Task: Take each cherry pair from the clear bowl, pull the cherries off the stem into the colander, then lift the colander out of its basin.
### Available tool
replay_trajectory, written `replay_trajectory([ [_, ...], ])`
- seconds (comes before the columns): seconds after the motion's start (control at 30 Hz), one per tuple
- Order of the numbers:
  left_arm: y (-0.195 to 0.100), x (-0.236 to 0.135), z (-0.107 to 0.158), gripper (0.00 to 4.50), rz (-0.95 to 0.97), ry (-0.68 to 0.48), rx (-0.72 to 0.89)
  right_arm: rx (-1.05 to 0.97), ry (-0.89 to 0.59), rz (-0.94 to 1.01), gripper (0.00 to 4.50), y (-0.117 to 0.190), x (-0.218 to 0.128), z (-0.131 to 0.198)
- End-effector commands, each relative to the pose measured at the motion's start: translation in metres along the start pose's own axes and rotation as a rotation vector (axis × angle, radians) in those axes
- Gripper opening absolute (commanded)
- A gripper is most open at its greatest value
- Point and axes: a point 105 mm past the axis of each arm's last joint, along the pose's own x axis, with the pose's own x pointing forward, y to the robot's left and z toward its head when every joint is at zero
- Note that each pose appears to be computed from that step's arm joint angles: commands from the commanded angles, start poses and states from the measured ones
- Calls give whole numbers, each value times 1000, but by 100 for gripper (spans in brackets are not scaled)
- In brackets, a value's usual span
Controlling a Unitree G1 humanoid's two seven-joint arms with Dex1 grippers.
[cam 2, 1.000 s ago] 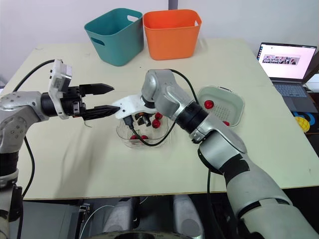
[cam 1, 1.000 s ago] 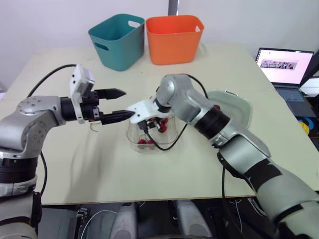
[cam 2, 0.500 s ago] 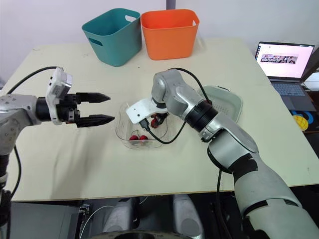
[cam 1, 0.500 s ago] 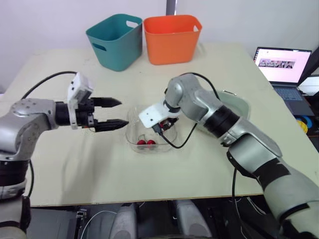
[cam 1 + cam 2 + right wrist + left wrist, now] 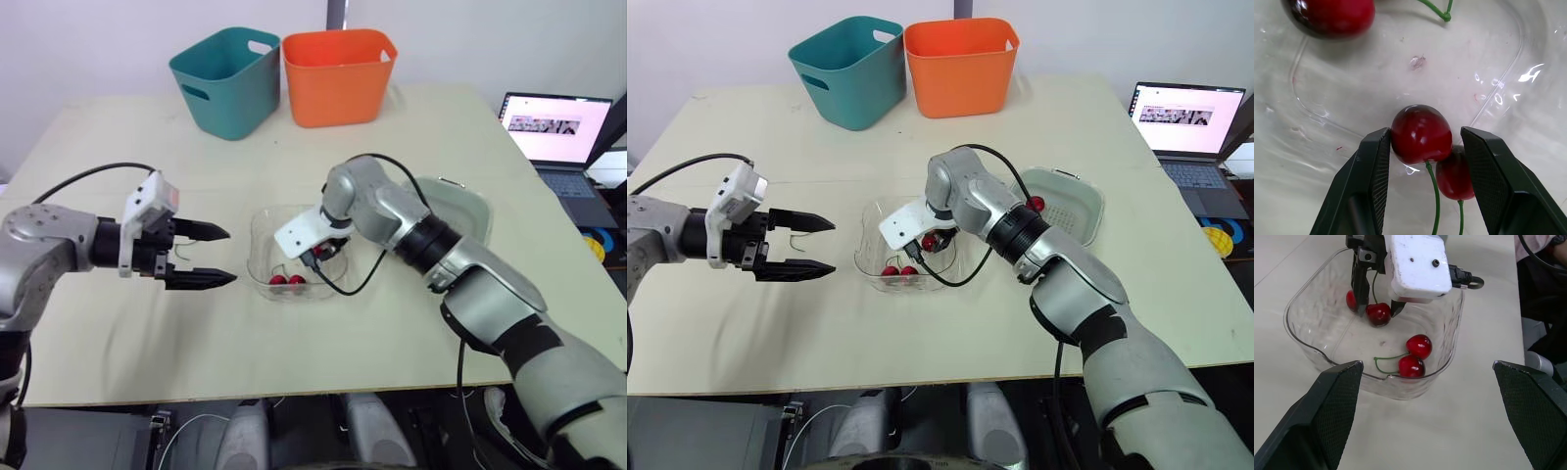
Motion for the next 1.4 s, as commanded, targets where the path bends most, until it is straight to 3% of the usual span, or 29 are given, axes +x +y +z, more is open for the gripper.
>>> replay_trajectory([
  [0.03,0,-10,5,450,23,-7,42,-28,-5,-12,155,-3,-4,6],
  [0.13,2,-14,0,450,26,4,39,-33,-10,-19,111,-4,-7,7],
  [0.3,5,-21,-12,450,29,27,31,-39,-55,-53,111,-12,-22,20],
  [0.4,11,-28,-21,450,44,42,19,-44,-149,-86,111,-20,-35,47],
  [0.7,12,-26,-21,450,49,37,21,14,-199,-76,111,-18,-19,63],
  [0.73,12,-25,-20,450,52,33,23,18,-191,-77,179,-18,-17,61],
  [0.93,12,-23,-16,450,60,24,27,79,-217,-88,372,-23,-32,51],
  [1.1,13,-20,-11,450,63,13,31,214,-330,-142,372,-38,-60,49],
  [1.4,14,-13,-2,450,60,3,40,558,-416,-53,372,-23,-47,28],
])
